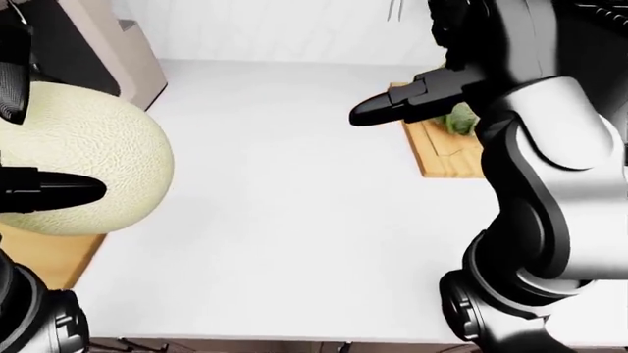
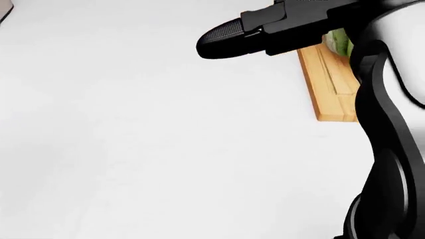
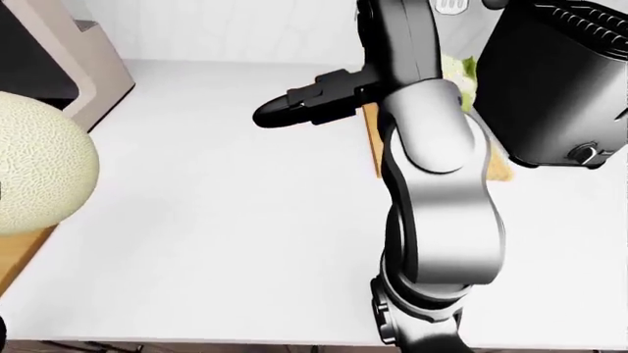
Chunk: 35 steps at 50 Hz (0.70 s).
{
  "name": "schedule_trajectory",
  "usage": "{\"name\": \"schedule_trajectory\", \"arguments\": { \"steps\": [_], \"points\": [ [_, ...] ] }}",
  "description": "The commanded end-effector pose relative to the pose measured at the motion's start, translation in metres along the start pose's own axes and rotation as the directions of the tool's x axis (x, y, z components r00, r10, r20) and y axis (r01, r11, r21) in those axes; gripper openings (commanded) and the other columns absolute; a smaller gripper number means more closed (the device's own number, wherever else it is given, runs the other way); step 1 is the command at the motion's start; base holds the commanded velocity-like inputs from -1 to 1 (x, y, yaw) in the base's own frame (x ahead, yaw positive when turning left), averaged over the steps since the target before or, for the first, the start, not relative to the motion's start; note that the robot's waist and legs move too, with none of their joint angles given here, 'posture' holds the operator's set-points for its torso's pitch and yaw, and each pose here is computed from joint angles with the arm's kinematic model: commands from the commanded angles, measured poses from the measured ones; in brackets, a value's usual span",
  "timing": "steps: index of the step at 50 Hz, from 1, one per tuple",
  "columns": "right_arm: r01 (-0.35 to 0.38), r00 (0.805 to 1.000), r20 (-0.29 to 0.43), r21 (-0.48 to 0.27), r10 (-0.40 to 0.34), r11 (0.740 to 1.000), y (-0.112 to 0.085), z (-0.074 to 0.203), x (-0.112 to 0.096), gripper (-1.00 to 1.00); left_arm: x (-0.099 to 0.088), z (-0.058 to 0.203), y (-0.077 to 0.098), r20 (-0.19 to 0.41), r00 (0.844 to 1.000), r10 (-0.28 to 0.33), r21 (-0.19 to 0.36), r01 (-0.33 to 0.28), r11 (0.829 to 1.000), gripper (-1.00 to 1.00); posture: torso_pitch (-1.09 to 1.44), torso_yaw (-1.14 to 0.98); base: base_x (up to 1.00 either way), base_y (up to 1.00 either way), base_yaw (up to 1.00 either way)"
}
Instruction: Place the cantaloupe and the cauliflower on separate cutting boards.
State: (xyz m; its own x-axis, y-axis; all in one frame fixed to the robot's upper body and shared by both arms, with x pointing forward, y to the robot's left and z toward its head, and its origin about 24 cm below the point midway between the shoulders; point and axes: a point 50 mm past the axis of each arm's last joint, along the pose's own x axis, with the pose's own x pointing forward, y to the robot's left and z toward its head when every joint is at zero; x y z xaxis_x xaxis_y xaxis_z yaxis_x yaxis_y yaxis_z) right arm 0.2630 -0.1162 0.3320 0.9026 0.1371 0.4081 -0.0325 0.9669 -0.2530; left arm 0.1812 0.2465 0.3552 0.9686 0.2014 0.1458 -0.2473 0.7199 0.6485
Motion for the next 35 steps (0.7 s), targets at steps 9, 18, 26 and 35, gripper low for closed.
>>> {"name": "schedule_trajectory", "arguments": {
  "steps": [9,18,26,35],
  "points": [
    [0.010,0.996,0.086,-0.008,-0.009,1.000,0.001,0.015,0.000,1.00,-0.023,-0.011,0.025,-0.015,0.988,0.153,-0.018,-0.153,0.988,-1.00,0.00,0.24,0.00,0.00,0.00],
    [0.000,0.996,0.089,-0.009,0.001,1.000,0.004,0.014,0.002,1.00,-0.034,-0.024,0.038,-0.071,0.976,0.207,-0.004,-0.208,0.978,-1.00,0.00,0.29,0.00,0.00,0.00],
    [-0.004,0.996,0.091,-0.004,0.004,1.000,0.005,0.012,0.003,1.00,-0.043,-0.036,0.045,-0.111,0.963,0.247,0.000,-0.249,0.969,-1.00,0.00,0.33,0.00,0.00,0.00],
    [-0.004,0.996,0.088,-0.004,0.004,1.000,0.005,0.011,0.001,1.00,-0.016,-0.049,0.041,-0.091,0.954,0.285,-0.047,-0.290,0.956,-1.00,0.00,0.37,0.00,0.00,0.00]
  ]
}}
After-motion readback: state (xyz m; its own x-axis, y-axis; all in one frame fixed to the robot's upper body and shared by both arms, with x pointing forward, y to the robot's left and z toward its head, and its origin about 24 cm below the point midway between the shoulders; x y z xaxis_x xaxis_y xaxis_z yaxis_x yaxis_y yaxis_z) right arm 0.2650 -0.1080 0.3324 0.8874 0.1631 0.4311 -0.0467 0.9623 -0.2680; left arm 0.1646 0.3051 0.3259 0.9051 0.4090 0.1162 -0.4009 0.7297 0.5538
